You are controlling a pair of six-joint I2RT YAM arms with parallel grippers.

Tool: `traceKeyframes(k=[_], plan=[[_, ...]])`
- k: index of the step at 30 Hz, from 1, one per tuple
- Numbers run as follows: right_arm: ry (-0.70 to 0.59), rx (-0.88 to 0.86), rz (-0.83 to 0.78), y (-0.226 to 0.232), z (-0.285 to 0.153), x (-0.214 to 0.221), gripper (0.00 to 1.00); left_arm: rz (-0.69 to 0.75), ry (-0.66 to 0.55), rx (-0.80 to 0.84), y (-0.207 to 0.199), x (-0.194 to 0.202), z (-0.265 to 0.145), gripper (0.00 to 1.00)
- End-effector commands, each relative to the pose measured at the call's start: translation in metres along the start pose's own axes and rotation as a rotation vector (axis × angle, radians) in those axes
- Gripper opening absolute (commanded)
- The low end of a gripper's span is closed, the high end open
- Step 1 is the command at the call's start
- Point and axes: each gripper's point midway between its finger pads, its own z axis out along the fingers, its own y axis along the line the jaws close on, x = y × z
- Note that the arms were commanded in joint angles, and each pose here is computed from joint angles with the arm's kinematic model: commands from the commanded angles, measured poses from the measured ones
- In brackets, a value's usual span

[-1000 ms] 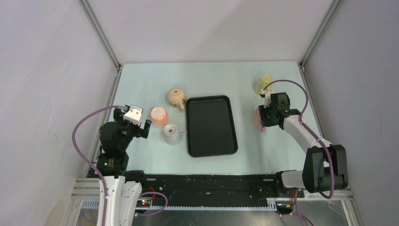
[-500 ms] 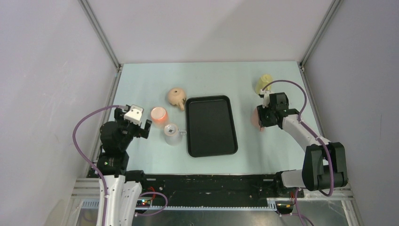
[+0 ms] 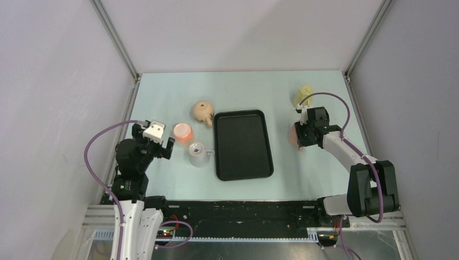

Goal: Turn the mug right side up

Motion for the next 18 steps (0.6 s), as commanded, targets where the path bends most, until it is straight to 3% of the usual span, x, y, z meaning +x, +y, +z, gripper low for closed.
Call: traceKeyframes(k=[1, 7, 14, 18], plan=[[-0.038, 0.028, -0.005, -0.004, 0.003, -0.009, 0.3, -0.002, -0.02, 0.019, -0.003, -0.004, 0.003, 0.98], [-0.046, 0.028, -0.018, -0.004, 0.002, -0.011, 0.0, 0.0, -0.021, 0.026, -0.004, -0.004, 0.004, 0.98], [-0.106, 0.054, -0.041, -0.009, -0.009, -0.024, 0.0, 0.0, -0.034, 0.04, -0.006, -0.007, 0.003, 0.98], [-0.205, 0.041, -0.06, -0.006, -0.028, -0.043, 0.0, 0.011, -0.061, 0.059, -0.008, -0.017, 0.0, 0.98]])
